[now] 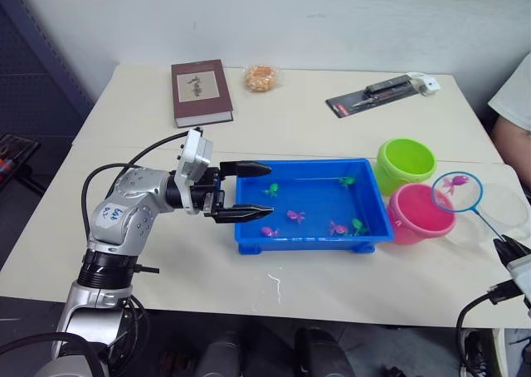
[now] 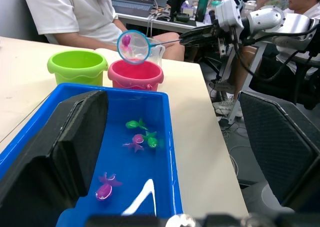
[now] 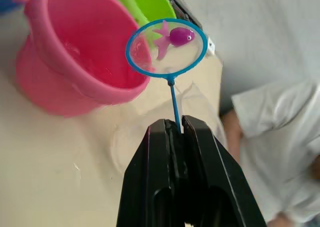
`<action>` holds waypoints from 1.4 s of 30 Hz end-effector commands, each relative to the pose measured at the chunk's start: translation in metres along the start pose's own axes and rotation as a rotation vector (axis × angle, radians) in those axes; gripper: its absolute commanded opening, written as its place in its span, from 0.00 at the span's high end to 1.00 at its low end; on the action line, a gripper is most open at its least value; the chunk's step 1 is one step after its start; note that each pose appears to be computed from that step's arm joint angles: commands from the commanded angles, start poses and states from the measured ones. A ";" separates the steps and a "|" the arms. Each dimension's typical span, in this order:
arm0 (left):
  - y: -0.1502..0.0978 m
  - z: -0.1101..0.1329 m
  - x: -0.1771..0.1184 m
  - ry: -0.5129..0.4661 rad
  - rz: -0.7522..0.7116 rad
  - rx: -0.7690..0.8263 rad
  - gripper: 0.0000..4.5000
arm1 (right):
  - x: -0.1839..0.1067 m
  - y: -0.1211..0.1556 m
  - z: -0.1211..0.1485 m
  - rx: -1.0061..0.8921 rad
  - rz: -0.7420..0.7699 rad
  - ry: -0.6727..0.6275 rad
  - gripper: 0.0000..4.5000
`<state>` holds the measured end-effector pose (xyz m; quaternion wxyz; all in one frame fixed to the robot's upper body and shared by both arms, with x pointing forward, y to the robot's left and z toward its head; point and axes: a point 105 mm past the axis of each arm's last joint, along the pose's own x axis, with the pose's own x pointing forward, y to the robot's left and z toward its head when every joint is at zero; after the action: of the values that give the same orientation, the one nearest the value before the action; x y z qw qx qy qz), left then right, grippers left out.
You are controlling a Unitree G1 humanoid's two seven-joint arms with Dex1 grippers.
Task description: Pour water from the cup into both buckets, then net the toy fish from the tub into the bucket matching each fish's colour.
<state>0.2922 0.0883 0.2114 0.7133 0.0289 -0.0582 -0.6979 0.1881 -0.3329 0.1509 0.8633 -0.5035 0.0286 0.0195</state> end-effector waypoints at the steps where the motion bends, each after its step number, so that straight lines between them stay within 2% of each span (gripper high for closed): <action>1: -0.005 0.007 0.004 -0.006 -0.012 0.048 0.01 | -0.003 -0.009 0.008 -0.198 -0.041 -0.041 1.00; 8: -0.005 0.007 0.004 -0.011 -0.002 0.050 0.01 | -0.001 -0.007 0.007 -0.475 0.018 -0.056 1.00; 10: -0.005 0.007 0.003 -0.012 0.003 0.051 0.01 | -0.003 -0.010 0.007 -0.581 -0.011 -0.060 1.00; 14: -0.005 0.006 0.002 -0.013 0.010 0.053 0.01 | -0.005 -0.010 0.004 -0.642 -0.029 -0.062 1.00; 18: -0.006 0.006 0.002 -0.014 0.016 0.052 0.01 | -0.004 -0.004 0.012 -0.636 -0.055 -0.100 1.00; 22: -0.005 0.006 0.002 -0.015 0.019 0.051 0.01 | -0.006 -0.010 0.003 -0.611 -0.081 -0.043 1.00; 26: -0.005 0.005 0.002 -0.015 0.019 0.048 0.01 | -0.011 -0.015 0.006 -0.607 -0.115 -0.039 1.00; 29: -0.005 0.005 0.002 -0.015 0.017 0.042 0.01 | -0.011 0.004 0.016 -0.603 -0.043 -0.102 1.00; 31: -0.004 0.004 0.002 -0.011 0.017 0.042 0.01 | -0.014 -0.009 0.005 -0.609 -0.100 -0.036 1.00; 35: -0.003 0.004 0.001 -0.009 0.018 0.041 0.01 | -0.012 0.007 0.017 -0.591 -0.057 -0.102 1.00; 42: -0.004 0.004 0.004 -0.014 0.013 0.039 0.01 | -0.012 -0.004 0.011 -0.565 -0.111 -0.058 1.00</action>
<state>0.2914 0.0866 0.2094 0.7220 0.0264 -0.0631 -0.6885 0.1787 -0.3208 0.1490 0.6855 -0.7275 -0.0206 0.0183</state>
